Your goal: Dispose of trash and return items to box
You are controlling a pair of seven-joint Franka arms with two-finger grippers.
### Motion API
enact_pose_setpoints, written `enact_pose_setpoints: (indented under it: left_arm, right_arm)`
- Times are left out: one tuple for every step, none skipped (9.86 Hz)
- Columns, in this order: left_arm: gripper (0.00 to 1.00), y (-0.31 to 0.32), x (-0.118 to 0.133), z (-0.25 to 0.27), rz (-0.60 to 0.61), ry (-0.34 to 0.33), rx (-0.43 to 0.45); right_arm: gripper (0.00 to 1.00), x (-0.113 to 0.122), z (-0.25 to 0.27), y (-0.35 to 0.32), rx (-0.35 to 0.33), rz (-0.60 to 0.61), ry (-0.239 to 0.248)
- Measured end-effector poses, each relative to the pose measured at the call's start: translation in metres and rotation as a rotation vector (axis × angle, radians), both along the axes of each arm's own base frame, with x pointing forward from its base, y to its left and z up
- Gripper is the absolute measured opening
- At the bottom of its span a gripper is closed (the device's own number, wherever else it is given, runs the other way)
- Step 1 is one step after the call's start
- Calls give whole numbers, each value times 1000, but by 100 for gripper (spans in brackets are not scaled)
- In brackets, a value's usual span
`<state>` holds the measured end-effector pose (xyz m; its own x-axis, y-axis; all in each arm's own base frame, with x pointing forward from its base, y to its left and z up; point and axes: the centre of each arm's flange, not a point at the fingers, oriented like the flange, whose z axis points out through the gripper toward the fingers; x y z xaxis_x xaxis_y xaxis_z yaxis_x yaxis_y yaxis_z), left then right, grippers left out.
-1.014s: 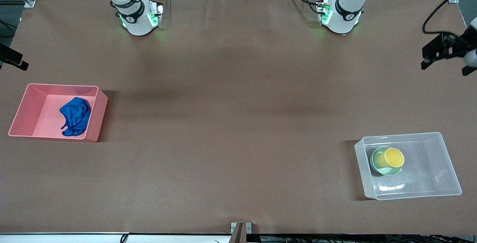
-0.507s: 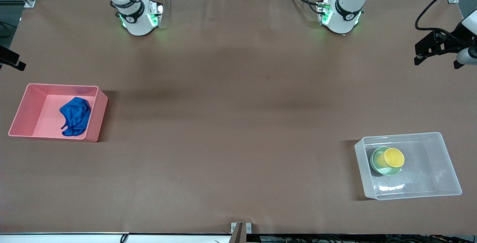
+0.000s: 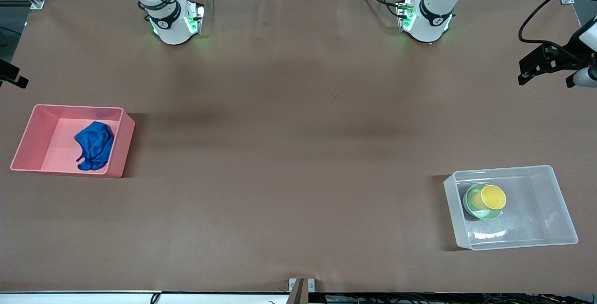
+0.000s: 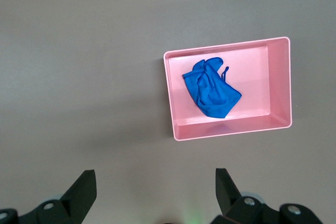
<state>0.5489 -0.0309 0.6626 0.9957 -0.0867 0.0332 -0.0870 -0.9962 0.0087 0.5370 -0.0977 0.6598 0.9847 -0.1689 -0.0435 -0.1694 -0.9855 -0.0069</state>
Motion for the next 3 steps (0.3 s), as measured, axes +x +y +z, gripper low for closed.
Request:
enact_pose_setpoints:
  left_arm:
    - [100, 3, 1, -2, 8, -4, -16]
    - [100, 3, 2, -4, 8, -3, -19]
    - [100, 2, 2, -5, 6, -1, -19]
  right_arm:
    - [100, 1, -1, 4, 7, 6, 2]
    - [100, 1, -2, 9, 13, 16, 11]
    - [100, 0, -3, 13, 15, 23, 22]
